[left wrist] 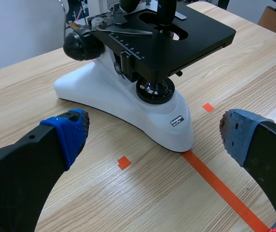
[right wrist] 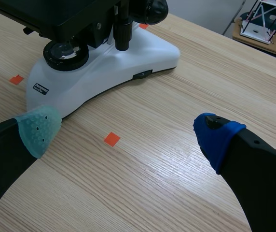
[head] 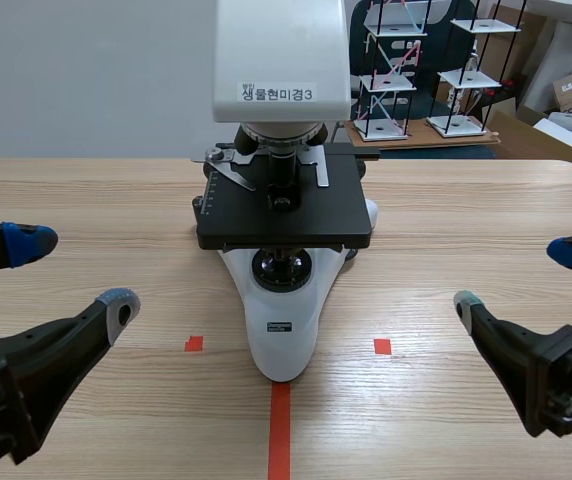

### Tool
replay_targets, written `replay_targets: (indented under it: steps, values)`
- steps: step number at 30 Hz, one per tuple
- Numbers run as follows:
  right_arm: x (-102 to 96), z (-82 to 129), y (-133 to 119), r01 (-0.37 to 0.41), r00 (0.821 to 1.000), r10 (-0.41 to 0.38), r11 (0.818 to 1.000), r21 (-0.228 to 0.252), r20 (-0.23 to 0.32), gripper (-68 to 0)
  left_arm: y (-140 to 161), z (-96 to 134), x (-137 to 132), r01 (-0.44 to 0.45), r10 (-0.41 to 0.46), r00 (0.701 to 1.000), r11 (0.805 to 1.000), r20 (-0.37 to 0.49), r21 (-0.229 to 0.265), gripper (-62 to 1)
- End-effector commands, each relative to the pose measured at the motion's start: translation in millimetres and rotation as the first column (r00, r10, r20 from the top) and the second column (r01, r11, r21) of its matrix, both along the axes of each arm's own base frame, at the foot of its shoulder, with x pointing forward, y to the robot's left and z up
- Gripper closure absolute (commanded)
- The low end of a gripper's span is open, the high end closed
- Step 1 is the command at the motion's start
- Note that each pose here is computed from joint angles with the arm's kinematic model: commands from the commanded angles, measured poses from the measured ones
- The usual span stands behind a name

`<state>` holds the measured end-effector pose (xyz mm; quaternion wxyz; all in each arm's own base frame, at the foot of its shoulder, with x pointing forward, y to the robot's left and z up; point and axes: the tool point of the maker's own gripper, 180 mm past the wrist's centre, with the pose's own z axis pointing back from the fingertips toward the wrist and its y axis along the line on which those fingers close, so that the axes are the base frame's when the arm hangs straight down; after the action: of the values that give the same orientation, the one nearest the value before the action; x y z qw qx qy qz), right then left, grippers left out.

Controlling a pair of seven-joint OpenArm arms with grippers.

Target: Point at the fine focus knob

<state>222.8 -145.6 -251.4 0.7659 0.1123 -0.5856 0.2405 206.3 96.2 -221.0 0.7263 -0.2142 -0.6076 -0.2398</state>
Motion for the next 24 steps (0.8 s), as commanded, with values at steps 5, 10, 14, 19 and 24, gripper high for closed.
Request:
replay_targets:
  steps: [5,10,14,19,24]
  values:
    - [2.8,9.2,2.9,-0.007,0.999,0.007,1.0,0.012,0.031,-60.4,-0.5,7.3,0.3,-0.005,0.006,1.0,1.0,0.018,-0.025,-56.8]
    - [2.8,9.2,2.9,-0.007,0.999,0.006,1.0,0.012,0.031,-60.4,-0.5,7.3,0.3,-0.005,0.006,1.0,1.0,0.018,-0.025,-56.8]
    - [2.8,9.2,2.9,-0.007,0.999,0.007,1.0,0.012,0.031,-60.4,-0.5,7.3,0.3,-0.005,0.006,1.0,1.0,0.018,-0.025,-56.8]
    - [4.6,8.9,-0.8,0.02,0.999,-0.02,1.0,0.006,0.037,-51.9,-0.5,7.3,0.3,-0.005,0.006,1.0,1.0,0.018,-0.025,-56.8]
    - [18.4,2.8,-21.9,0.108,0.993,-0.106,0.994,-0.034,0.048,-21.5,-0.5,7.2,0.3,-0.005,0.006,1.0,1.0,0.018,-0.024,-56.8]
